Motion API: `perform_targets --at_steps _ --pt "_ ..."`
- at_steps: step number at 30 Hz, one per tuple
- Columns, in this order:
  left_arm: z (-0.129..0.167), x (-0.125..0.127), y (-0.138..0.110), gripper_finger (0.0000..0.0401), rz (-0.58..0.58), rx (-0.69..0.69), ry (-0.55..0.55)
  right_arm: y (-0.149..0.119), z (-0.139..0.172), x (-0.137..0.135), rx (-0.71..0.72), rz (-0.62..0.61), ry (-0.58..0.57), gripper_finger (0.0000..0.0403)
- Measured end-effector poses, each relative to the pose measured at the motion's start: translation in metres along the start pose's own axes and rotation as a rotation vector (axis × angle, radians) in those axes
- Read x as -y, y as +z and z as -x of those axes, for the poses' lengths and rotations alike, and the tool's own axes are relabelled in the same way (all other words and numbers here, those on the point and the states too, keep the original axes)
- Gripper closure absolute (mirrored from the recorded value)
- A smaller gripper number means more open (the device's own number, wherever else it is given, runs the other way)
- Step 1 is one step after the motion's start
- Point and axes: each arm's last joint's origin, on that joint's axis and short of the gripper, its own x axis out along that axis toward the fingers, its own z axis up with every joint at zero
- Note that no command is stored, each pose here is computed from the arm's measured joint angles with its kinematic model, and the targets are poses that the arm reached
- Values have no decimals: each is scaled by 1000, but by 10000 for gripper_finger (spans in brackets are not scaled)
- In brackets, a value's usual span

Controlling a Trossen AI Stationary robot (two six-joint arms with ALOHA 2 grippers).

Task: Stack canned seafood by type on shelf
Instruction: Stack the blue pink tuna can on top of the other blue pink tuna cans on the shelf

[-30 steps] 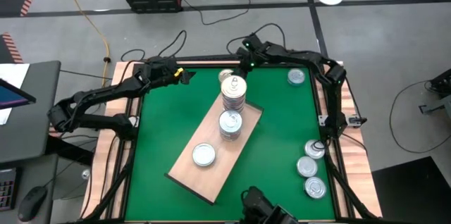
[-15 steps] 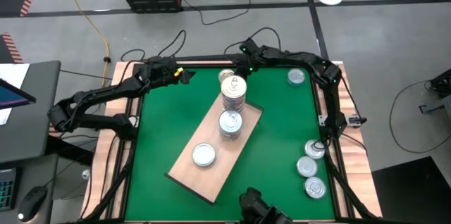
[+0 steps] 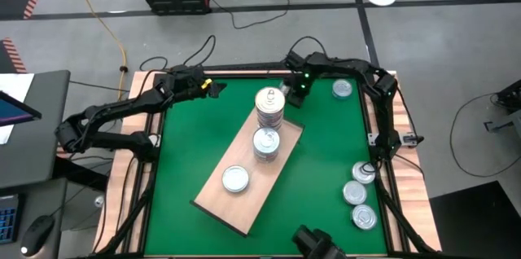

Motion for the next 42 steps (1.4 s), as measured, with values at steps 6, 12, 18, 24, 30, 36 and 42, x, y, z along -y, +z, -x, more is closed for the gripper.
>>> perform_targets --at_steps 6,12,18,24,30,36,42 --pt "0 2 -2 157 -4 -56 -69 -23 42 -13 -55 -44 -23 287" --pt "0 4 -3 157 -4 -108 -134 -36 108 -24 139 -7 -143 287" --pt "0 4 -3 157 -40 -99 -129 -25 131 -20 355 98 -221 256" --pt "1 5 1 157 -45 -65 -152 -16 107 -15 320 -48 -164 152" --pt "1 6 1 157 -33 -61 -158 1 95 -22 304 -283 -258 72" --pt "1 6 1 157 -36 -73 -176 15 86 -29 384 -362 -327 66" --pt "1 7 1 157 -51 -86 -197 24 82 -21 435 -237 -324 75"
